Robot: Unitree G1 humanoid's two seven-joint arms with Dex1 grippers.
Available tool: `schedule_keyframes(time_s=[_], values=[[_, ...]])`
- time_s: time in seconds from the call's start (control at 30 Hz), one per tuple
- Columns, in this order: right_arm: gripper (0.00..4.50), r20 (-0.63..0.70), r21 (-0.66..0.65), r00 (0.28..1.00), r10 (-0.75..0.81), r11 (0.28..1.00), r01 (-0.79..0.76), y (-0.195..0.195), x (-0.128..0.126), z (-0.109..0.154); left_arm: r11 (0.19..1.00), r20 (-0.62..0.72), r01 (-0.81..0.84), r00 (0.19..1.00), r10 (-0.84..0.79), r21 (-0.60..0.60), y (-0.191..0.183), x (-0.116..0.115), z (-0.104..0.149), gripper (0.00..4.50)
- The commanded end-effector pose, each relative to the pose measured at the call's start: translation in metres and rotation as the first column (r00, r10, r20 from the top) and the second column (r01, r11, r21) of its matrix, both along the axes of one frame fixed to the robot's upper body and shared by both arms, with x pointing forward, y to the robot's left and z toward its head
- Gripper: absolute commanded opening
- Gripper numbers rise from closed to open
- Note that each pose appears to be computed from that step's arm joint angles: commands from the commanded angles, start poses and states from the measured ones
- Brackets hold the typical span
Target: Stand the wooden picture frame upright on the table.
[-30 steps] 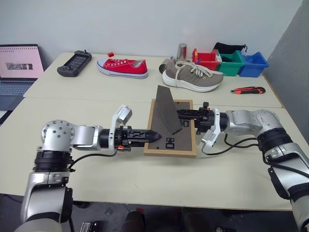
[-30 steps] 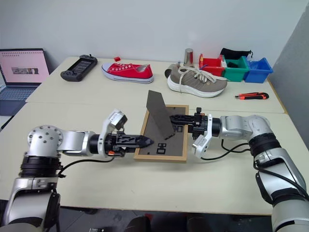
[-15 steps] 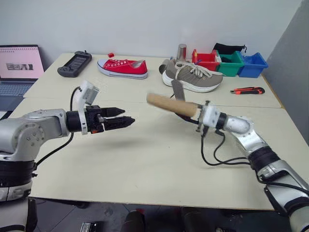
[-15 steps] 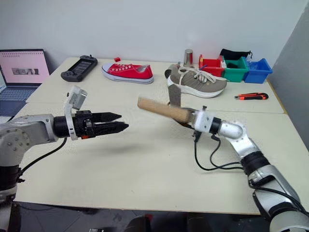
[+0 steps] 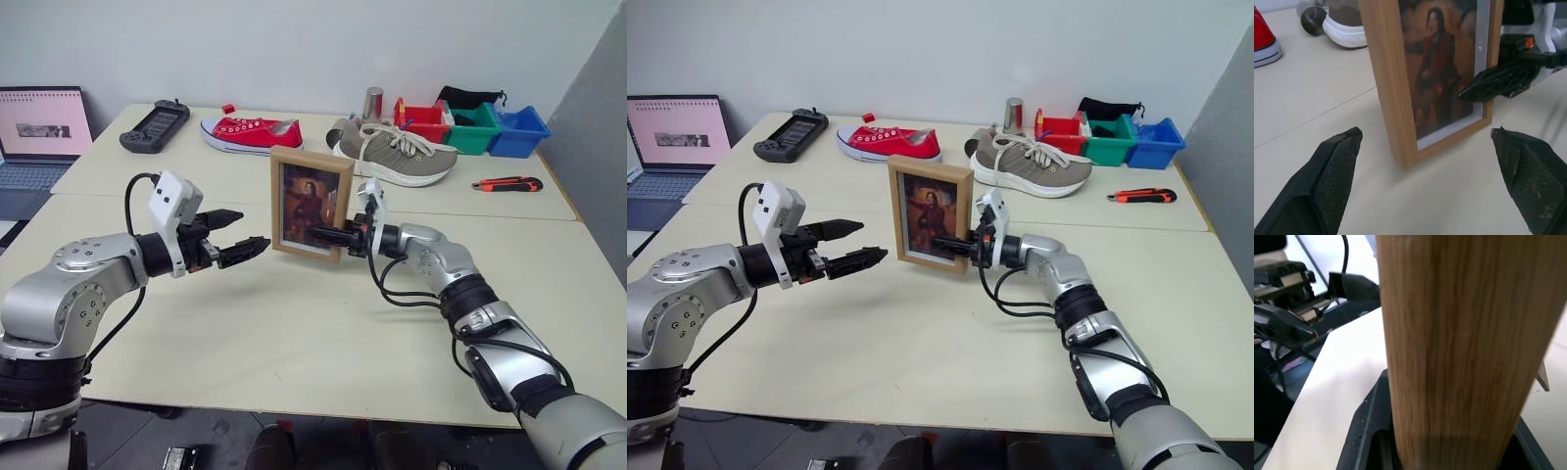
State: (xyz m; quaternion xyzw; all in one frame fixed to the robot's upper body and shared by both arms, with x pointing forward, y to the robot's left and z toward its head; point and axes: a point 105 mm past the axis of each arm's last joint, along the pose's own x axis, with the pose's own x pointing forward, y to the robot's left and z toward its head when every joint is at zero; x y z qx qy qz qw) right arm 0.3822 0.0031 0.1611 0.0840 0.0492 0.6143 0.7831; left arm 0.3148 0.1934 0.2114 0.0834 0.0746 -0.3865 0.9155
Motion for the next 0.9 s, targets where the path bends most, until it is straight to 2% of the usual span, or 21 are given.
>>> schedule_keyframes(time_s=[0.03,0.33,0.4,0.47,0.77,0.9], values=[[1.29,0.045,0.008,0.999,0.022,1.0,-0.022,0.0,0.001,0.005,1.0,0.06,-0.019,0.998,0.019,0.005,0.004,-0.005,0.011,4.5],[1.29,-0.007,-0.033,1.0,0.008,0.999,-0.008,-0.009,0.001,-0.021,1.0,0.044,-0.02,0.999,0.02,0.001,0.003,-0.005,0.007,4.5],[1.98,-0.012,-0.048,1.0,0.001,0.999,-0.002,-0.012,0.001,-0.027,1.0,0.042,-0.011,0.999,0.011,0.003,0.001,-0.004,0.006,4.5],[2.3,-0.016,-0.057,1.0,-0.002,0.998,0.001,-0.015,0.0,-0.03,1.0,0.04,0.001,0.999,-0.002,0.006,0.0,-0.003,0.006,4.5],[4.42,-0.028,-0.098,1.0,0.004,0.995,-0.007,-0.033,-0.006,-0.038,0.999,0.042,0.038,0.998,-0.039,0.017,-0.005,0.004,0.009,4.5],[4.47,-0.02,-0.196,1.0,0.004,0.981,-0.008,-0.068,-0.017,-0.046,0.998,0.023,0.056,0.998,-0.056,0.026,-0.006,0.005,0.006,4.5]])
